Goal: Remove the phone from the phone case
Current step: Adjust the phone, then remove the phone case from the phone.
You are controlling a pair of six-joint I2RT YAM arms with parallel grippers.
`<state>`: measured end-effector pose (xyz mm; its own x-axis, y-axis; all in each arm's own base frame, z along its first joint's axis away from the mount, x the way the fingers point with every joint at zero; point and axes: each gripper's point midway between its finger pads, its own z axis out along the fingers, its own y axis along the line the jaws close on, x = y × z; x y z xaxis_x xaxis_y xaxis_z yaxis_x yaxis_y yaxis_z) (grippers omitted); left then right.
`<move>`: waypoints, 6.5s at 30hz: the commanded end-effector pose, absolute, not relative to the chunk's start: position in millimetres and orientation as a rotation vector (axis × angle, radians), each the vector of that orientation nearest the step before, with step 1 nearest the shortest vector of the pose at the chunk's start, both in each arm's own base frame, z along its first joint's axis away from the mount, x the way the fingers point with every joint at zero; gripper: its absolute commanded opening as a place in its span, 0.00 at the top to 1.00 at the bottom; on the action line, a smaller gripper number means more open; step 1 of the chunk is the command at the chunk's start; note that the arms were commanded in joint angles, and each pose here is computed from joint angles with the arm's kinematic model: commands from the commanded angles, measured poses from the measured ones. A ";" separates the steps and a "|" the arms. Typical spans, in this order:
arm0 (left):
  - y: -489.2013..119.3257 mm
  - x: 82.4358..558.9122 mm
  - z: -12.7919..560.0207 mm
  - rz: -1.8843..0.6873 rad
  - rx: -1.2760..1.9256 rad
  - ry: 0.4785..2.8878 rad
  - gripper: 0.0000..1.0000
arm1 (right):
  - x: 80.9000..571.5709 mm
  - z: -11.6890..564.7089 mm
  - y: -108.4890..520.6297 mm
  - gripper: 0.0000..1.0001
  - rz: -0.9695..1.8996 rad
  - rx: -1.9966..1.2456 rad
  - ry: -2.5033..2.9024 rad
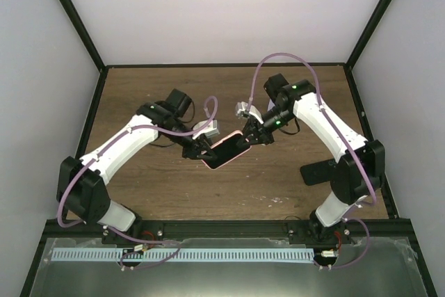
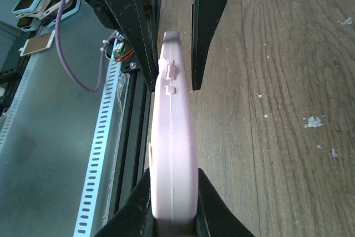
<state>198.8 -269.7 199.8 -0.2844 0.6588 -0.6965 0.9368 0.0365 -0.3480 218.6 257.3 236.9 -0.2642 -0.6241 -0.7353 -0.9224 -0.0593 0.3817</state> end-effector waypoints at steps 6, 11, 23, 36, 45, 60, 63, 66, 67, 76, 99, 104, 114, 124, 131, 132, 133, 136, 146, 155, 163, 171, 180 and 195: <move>-264.7 219.0 228.0 -1.408 1.381 1.971 0.67 | 223.8 254.8 257.8 0.99 1.459 -1.475 1.861; -260.1 223.7 228.3 -1.445 1.334 1.982 0.66 | 233.1 256.5 255.1 0.99 1.546 -1.383 1.860; -264.7 220.9 217.7 -1.452 1.357 1.992 0.68 | 234.6 250.8 253.9 0.99 1.539 -1.396 1.847; -263.7 219.1 230.4 -1.507 1.327 1.942 1.00 | 249.8 264.3 252.5 0.47 1.479 -1.397 1.814; -252.0 238.8 258.1 -1.507 1.135 1.868 1.00 | 313.6 317.1 234.1 0.00 1.489 -1.137 1.709; -248.4 268.7 303.4 -1.581 0.842 1.745 1.00 | 333.0 345.4 223.2 0.00 1.475 -0.813 1.651; -249.6 273.2 312.3 -1.612 0.807 1.708 1.00 | 328.0 354.0 234.9 0.00 1.505 -0.844 1.630; -250.4 276.7 317.3 -1.613 0.797 1.678 1.00 | 316.8 357.8 251.0 0.00 1.542 -0.876 1.642; -250.2 277.5 317.3 -1.611 0.793 1.674 1.00 | 312.7 357.4 256.3 0.00 1.554 -0.879 1.651; -250.0 276.7 319.8 -1.636 0.771 1.639 1.00 | 301.4 341.9 280.7 0.05 1.694 -0.836 1.736; -263.7 267.6 303.9 -1.663 0.809 1.667 1.00 | 303.9 334.7 291.9 0.68 1.763 -0.823 1.772; -266.3 264.3 300.6 -1.665 0.828 1.678 1.00 | 299.0 337.6 292.6 0.85 1.807 -0.845 1.759; -238.5 257.7 292.8 -1.586 0.851 1.764 0.33 | 289.0 348.4 284.0 0.99 1.778 -0.967 1.699; -223.2 231.4 279.4 -1.518 0.917 1.807 0.33 | 273.4 358.2 271.7 0.99 1.798 -1.115 1.590; -236.5 231.3 278.8 -1.515 0.945 1.817 0.36 | 270.8 357.3 272.2 0.99 1.816 -1.117 1.598; -238.2 231.5 278.6 -1.517 0.947 1.818 0.37 | 269.9 357.1 272.6 0.99 1.817 -1.119 1.598; -240.2 231.5 278.0 -1.519 0.951 1.820 0.37 | 269.4 357.1 272.6 0.99 1.817 -1.119 1.598; -243.1 233.4 277.4 -1.516 0.951 1.824 0.39 | 267.2 356.2 273.9 0.99 1.825 -1.121 1.603; -244.6 239.6 273.6 -1.464 0.935 1.850 0.43 | 261.9 357.8 277.3 0.99 1.845 -1.138 1.600; -240.1 260.3 256.2 -1.396 0.843 1.924 0.59 | 244.1 367.6 277.4 0.99 1.886 -1.219 1.546; -232.0 278.4 238.2 -1.413 0.764 1.957 0.67 | 222.1 382.8 274.6 0.99 1.932 -1.321 1.484; -223.7 292.1 227.0 -1.413 0.701 1.991 0.67 | 214.1 399.8 271.1 0.99 1.930 -1.363 1.449; -214.2 302.1 219.4 -1.281 0.677 2.055 0.64 | 214.0 410.2 269.5 0.99 1.922 -1.381 1.420; -222.0 227.9 295.6 -1.600 0.914 1.747 0.44 | 246.4 394.7 277.7 0.99 1.891 -1.271 1.490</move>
<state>248.4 -219.0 282.1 -0.5813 0.0905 -0.8087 0.8094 0.1662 -0.5632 258.4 283.0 383.5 -0.5369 -0.1913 -0.8217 -0.7787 -0.2624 0.5699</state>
